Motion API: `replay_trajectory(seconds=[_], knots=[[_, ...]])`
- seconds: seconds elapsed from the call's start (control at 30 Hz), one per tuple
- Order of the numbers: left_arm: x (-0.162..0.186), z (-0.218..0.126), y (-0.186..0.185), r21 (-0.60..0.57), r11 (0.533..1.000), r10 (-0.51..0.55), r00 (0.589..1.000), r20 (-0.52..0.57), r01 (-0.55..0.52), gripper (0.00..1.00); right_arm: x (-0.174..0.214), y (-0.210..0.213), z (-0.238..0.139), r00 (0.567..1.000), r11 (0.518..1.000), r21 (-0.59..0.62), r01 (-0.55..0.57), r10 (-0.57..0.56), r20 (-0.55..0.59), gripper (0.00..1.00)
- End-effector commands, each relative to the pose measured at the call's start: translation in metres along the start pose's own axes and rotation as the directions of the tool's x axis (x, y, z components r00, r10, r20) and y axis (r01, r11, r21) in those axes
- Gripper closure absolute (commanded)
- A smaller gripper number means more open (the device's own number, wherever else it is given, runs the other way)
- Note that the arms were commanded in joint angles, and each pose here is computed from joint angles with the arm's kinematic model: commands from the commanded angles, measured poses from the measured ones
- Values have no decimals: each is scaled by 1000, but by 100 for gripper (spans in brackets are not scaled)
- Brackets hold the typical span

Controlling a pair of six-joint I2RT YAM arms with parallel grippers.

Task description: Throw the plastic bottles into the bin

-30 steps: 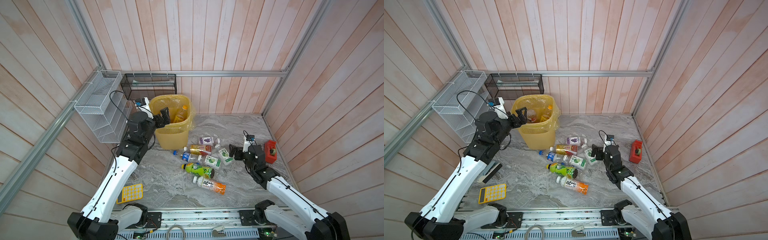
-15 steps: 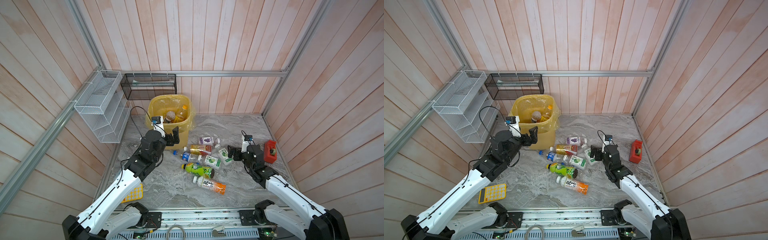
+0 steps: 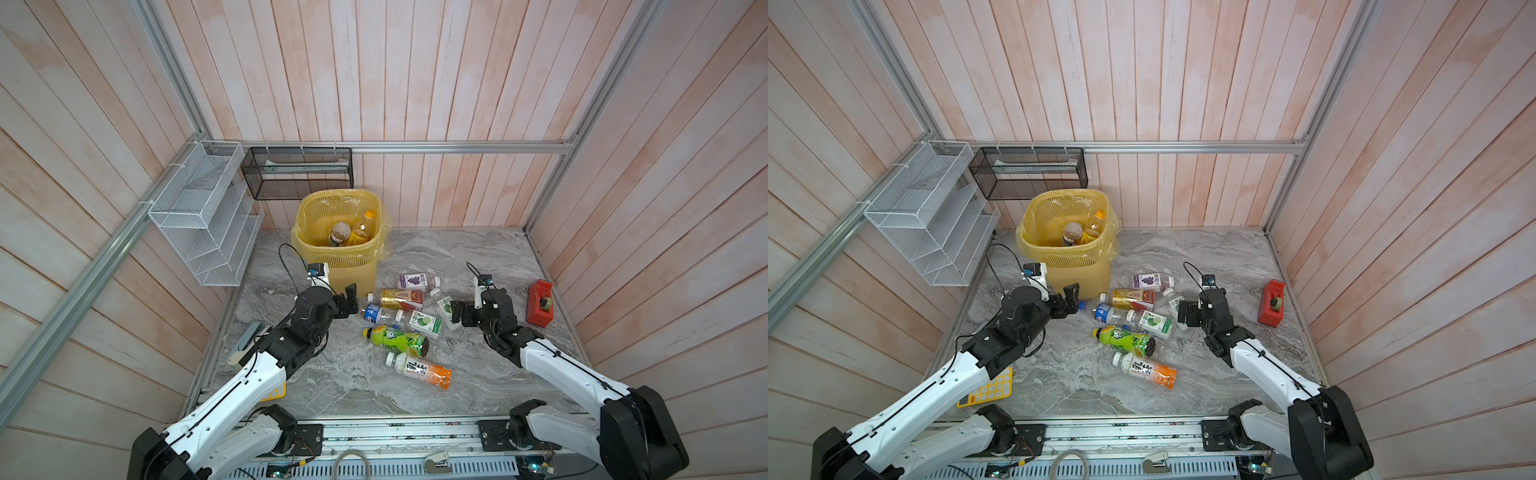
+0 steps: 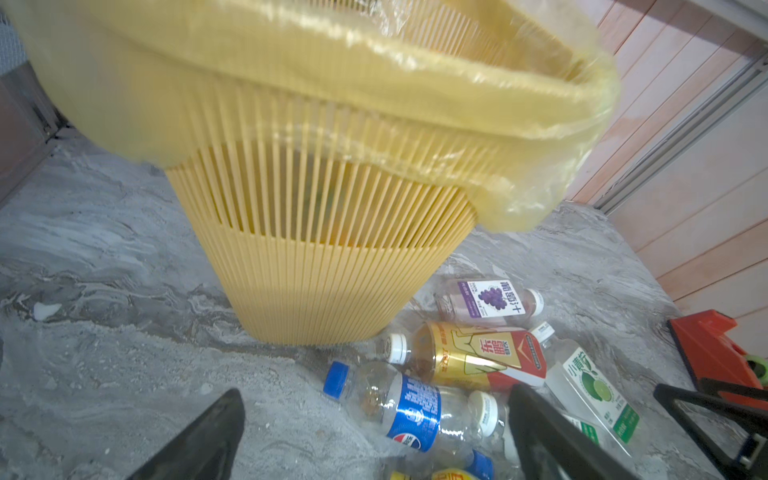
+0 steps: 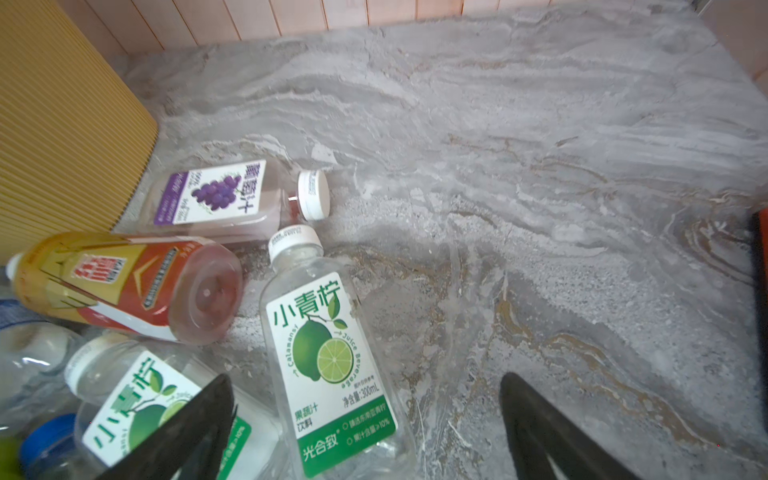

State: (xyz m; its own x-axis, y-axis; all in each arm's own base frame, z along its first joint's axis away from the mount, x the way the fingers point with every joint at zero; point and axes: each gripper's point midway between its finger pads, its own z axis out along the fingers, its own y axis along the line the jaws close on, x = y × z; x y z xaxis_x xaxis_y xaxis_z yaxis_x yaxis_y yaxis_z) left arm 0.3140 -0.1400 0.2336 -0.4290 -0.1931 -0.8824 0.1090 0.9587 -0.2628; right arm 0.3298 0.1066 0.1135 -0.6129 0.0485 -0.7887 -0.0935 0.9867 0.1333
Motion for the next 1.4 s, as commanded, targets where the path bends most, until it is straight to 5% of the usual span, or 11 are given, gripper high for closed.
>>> replay_trajectory(seconds=[0.0,0.73,1.17,1.37], knots=[[6,-2,2,7,999,-46,999,8,46,0,2,4,11,997,999,-7,45,-45,-58,1],[39,0,31,-76,994,-86,995,-42,83,0,31,13,53,945,983,-51,177,-184,-269,5],[42,-1,37,-82,991,-106,993,-43,102,0,48,-9,52,931,983,52,174,-147,-335,18],[43,0,40,-90,990,-109,993,-48,105,0,54,-15,50,928,984,89,153,-113,-354,34]])
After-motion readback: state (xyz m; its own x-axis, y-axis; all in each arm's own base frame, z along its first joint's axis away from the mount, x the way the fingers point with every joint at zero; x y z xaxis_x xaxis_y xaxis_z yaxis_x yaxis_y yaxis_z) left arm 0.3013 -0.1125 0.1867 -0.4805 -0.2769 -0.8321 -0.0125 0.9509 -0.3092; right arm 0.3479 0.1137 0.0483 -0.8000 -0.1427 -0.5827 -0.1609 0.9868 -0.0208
